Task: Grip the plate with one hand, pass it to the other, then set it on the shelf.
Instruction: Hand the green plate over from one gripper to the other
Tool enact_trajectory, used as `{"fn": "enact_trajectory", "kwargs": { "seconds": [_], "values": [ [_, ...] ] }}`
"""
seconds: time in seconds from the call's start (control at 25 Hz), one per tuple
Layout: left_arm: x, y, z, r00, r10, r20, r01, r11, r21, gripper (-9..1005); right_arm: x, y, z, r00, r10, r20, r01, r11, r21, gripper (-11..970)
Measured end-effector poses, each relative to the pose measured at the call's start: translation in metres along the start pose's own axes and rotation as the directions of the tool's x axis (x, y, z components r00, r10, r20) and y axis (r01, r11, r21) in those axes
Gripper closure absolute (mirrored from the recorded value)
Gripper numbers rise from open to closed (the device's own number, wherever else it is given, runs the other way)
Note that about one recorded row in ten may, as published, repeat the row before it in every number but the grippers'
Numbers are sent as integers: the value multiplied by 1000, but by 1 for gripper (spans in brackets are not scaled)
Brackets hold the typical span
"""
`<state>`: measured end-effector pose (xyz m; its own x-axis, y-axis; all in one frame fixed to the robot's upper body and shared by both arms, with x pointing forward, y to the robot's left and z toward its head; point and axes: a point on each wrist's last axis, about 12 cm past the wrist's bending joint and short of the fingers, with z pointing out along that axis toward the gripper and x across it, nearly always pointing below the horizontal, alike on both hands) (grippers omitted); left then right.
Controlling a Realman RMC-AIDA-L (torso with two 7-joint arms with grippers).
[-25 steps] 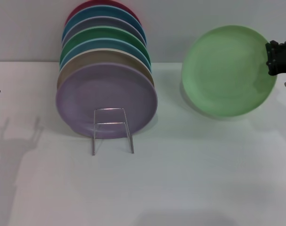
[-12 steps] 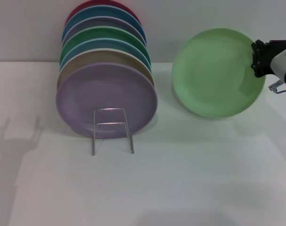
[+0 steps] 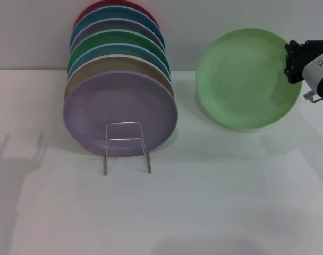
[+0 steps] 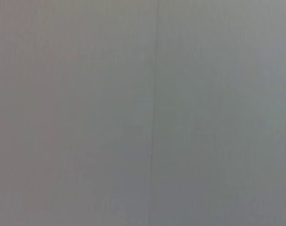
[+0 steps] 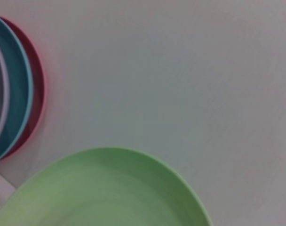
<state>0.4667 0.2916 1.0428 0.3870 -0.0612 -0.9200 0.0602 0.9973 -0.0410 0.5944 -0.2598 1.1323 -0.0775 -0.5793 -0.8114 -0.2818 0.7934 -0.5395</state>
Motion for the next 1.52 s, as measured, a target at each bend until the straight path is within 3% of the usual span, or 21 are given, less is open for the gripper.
{"fn": "enact_trajectory", "kwargs": {
  "seconds": [0.24, 0.44, 0.6, 0.92, 1.36, 1.52],
  "values": [
    [0, 0, 0, 1000, -1, 0, 1, 1000, 1, 195, -7, 1, -5, 999, -50, 21, 49, 998, 39, 943],
    [0, -1, 1, 1000, -4, 3, 4, 1000, 2, 195, -14, 6, -11, 987, -154, 36, 150, 985, 90, 942],
    [0, -3, 2, 1000, -13, 7, 13, 1000, 3, 195, -18, 17, -13, 962, -272, 40, 263, 952, 155, 943],
    [-1, -3, 1, 1000, -14, 7, 14, 1000, 2, 195, -18, 29, -19, 921, -388, 39, 368, 896, 247, 942],
    [-1, -3, 2, 1000, -16, 12, 16, 1000, 5, 195, -8, 49, -23, 909, -412, 59, 369, 864, 342, 942],
    [-2, -4, 2, 1000, -23, 15, 23, 1000, 5, 195, -8, 55, -24, 920, -369, 129, 298, 876, 380, 942]
  ]
}}
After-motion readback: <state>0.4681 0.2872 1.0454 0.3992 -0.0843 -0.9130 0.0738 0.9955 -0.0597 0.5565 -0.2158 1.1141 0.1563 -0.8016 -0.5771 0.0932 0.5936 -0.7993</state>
